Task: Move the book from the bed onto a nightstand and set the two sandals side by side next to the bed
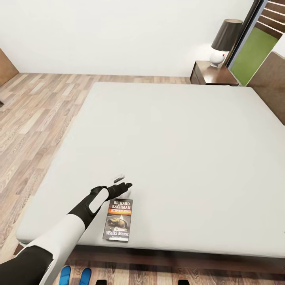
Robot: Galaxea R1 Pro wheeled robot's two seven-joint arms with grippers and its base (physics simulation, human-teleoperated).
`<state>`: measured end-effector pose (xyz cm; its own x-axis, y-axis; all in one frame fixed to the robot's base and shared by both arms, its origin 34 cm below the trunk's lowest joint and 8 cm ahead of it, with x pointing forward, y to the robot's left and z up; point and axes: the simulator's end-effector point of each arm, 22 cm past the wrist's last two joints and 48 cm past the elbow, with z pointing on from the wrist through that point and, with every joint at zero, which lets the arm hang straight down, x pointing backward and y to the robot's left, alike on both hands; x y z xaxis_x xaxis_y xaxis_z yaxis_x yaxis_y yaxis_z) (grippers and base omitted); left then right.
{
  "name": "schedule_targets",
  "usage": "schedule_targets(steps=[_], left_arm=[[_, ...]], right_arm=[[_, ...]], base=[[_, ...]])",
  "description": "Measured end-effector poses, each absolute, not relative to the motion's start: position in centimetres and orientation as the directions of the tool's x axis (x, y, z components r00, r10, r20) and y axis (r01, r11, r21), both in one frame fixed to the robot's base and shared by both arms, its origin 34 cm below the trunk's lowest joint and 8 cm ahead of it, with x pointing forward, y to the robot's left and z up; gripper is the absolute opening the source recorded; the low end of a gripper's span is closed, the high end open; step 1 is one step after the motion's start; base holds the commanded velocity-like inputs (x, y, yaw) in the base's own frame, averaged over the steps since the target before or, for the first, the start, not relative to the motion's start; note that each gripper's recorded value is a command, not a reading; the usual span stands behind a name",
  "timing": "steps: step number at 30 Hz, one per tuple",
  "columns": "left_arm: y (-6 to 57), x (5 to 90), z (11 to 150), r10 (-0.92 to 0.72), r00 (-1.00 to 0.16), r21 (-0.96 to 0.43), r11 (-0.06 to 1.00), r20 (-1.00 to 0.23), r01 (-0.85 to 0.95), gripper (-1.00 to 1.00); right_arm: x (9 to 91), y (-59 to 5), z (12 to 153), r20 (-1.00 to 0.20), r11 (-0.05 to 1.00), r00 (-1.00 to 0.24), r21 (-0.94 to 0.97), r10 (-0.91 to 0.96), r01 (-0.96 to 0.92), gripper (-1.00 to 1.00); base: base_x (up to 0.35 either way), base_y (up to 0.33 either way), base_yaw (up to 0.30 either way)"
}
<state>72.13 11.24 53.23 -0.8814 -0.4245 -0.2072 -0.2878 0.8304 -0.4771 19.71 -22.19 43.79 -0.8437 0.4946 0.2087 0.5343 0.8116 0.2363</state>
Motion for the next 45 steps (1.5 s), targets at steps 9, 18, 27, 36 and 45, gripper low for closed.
schedule_targets(steps=[9,18,27,36,45], left_arm=[[11.25,72.12,53.22,-0.424,-0.882,-0.477,0.831,-0.207,-0.288,1.00],[11.33,72.19,53.24,-0.426,-0.880,-0.477,0.830,-0.209,-0.289,1.00],[11.42,72.18,53.19,-0.428,-0.879,-0.477,0.829,-0.207,-0.292,1.00],[11.43,72.14,53.18,-0.429,-0.879,-0.476,0.829,-0.207,-0.292,1.00],[11.47,72.14,53.17,-0.429,-0.879,-0.476,0.829,-0.207,-0.293,1.00]], right_arm=[[19.72,-22.18,43.80,0.209,0.811,-0.844,0.237,0.495,0.534,1.00],[19.73,-22.18,43.79,0.209,0.811,-0.844,0.237,0.495,0.534,1.00],[19.73,-22.16,43.79,0.209,0.811,-0.844,0.237,0.495,0.535,1.00],[19.73,-22.19,43.80,0.209,0.811,-0.844,0.237,0.495,0.534,1.00],[19.72,-22.17,43.80,0.209,0.811,-0.844,0.237,0.495,0.534,1.00]], base=[[0.000,0.000,0.000],[0.016,0.000,0.000],[-0.130,0.000,0.000],[-0.013,0.000,0.000],[-0.006,0.000,0.000]])
